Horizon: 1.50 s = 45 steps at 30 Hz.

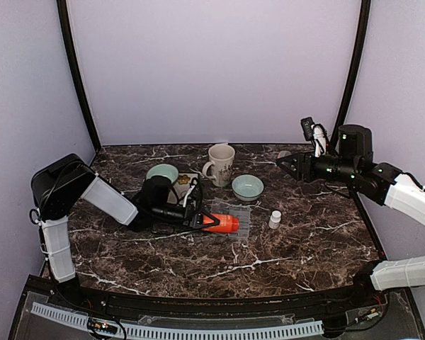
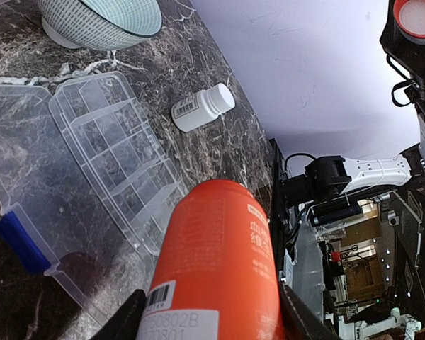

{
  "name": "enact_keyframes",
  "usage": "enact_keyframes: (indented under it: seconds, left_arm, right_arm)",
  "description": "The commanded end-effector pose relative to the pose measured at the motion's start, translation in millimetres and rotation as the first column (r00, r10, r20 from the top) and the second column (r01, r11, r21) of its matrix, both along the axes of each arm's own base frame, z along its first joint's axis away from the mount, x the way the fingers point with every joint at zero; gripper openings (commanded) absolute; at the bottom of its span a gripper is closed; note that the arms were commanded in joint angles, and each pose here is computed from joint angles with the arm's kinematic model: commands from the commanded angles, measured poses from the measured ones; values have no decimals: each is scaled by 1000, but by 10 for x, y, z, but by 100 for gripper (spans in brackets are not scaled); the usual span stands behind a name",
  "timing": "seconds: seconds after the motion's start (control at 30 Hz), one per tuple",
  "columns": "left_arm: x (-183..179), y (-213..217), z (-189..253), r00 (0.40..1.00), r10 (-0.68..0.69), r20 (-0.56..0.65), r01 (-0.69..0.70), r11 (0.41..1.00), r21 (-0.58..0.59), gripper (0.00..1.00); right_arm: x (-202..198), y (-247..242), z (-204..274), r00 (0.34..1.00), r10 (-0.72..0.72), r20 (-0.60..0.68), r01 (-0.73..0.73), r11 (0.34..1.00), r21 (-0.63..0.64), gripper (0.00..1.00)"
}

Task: Sort the pills into containers
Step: Pour the pill into the compartment of the pill container.

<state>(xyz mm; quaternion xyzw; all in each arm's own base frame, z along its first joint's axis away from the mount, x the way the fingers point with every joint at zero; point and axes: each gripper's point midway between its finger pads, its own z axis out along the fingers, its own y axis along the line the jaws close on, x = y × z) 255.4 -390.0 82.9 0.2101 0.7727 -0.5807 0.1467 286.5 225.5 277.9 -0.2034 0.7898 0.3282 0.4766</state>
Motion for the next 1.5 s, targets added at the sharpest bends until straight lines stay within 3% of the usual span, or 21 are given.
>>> enact_keyframes:
  seconds: [0.0,0.97,1.47]
  left_arm:
    - [47,-52,143,998,-5,56,6,1000,-18,0]
    - [90,-34,265,995,16,99,-15,1000,-2,0]
    - [66,-56,534,994,13,113,-2,995,-98,0]
  right_arm:
    - [54,0,87,999,2,40,-3,1000,19,2]
    - [83,5,93,999,10,41,-11,1000,28,1]
    - [80,39,131,999,28,41,-30,999,35,1]
